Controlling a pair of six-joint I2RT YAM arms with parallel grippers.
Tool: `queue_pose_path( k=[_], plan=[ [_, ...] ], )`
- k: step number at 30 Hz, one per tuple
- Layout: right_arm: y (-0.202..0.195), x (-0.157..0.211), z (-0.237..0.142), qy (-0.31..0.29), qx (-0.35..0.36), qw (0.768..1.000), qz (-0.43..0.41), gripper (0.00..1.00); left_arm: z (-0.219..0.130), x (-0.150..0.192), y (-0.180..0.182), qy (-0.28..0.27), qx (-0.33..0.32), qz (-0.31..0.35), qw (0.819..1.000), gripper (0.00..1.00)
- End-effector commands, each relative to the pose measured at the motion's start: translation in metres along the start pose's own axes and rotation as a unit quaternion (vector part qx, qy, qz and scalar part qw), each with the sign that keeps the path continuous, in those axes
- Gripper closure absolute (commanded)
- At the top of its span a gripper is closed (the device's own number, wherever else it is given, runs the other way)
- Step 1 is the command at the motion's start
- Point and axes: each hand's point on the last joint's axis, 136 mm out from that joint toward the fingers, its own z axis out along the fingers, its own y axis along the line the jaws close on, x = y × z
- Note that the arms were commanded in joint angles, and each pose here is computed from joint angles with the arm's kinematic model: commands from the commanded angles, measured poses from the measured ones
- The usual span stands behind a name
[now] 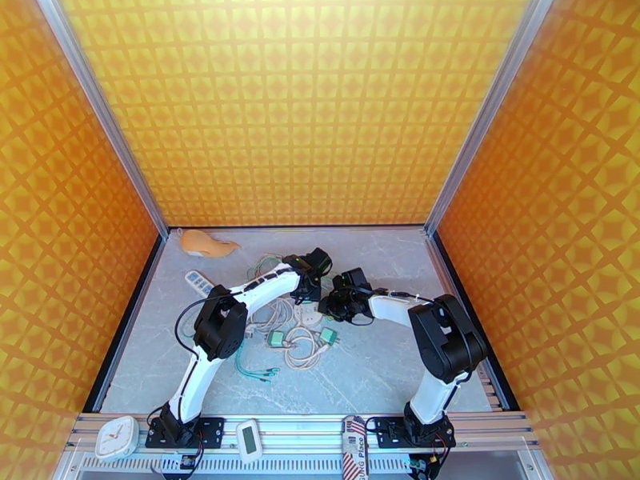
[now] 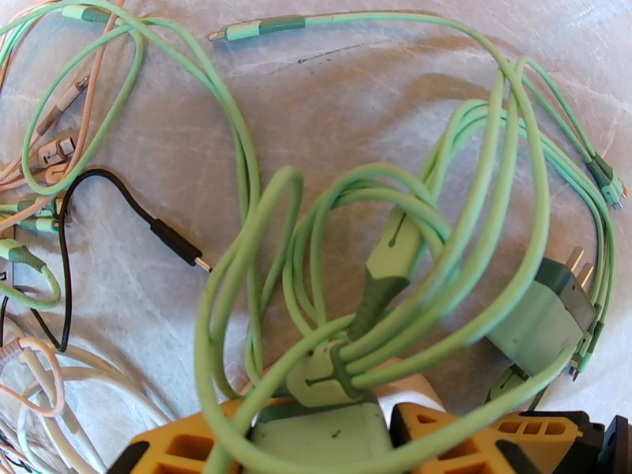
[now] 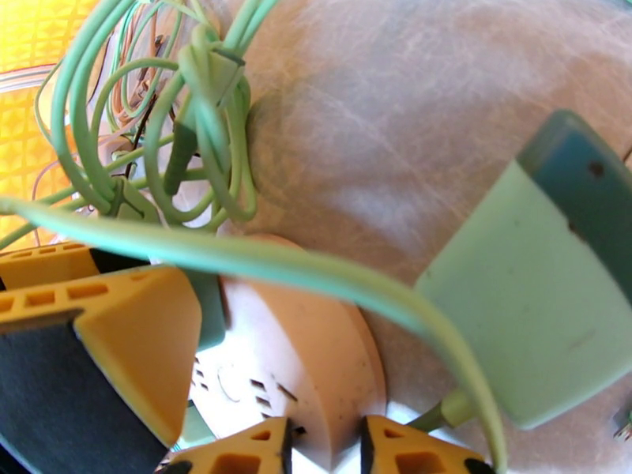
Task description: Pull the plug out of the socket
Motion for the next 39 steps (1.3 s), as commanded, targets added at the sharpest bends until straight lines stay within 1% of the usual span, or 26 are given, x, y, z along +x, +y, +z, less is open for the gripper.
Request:
queue_pose_path(
  k=[1,5,12,14,19,22,27,30,35,39],
  plan=[
    [-0.074,0.039,0.012,0.051,0.138,0.988,0.045,0.75,-0.014,0.012,0.005,0.023,-0.013,0.010,1.000,0.68],
    [-0.080,0.042,0.010,0.054,0.150,0.986,0.046,0.75,-0.020,0.006,0.010,0.020,-0.002,-0.016,1.000,0.71],
    [-0.080,0.042,0.010,0.055,0.150,0.986,0.046,0.76,-0.024,0.000,0.014,0.020,0.001,-0.026,0.999,0.74],
    [-0.080,0.043,0.011,0.057,0.151,0.986,0.044,0.77,-0.024,0.000,0.011,0.018,-0.001,-0.016,1.000,0.75],
    [-0.082,0.045,0.012,0.063,0.155,0.985,0.046,0.78,-0.019,0.008,0.003,0.019,-0.042,0.025,0.999,0.79],
    [-0.082,0.046,0.013,0.064,0.155,0.985,0.047,0.79,-0.018,0.013,-0.001,0.013,-0.069,0.050,0.996,0.79],
    [-0.084,0.046,0.013,0.066,0.160,0.984,0.046,0.80,-0.017,0.013,-0.003,0.011,-0.070,0.054,0.996,0.79],
    [-0.086,0.048,0.012,0.069,0.168,0.982,0.044,0.80,-0.023,0.007,0.002,0.011,-0.058,0.036,0.998,0.80],
    [-0.090,0.051,0.012,0.072,0.173,0.981,0.043,0.81,-0.031,-0.008,0.018,0.015,-0.018,-0.016,1.000,0.81],
    [-0.090,0.051,0.012,0.071,0.174,0.981,0.043,0.82,-0.036,-0.013,0.020,0.009,-0.015,-0.017,1.000,0.81]
  ],
)
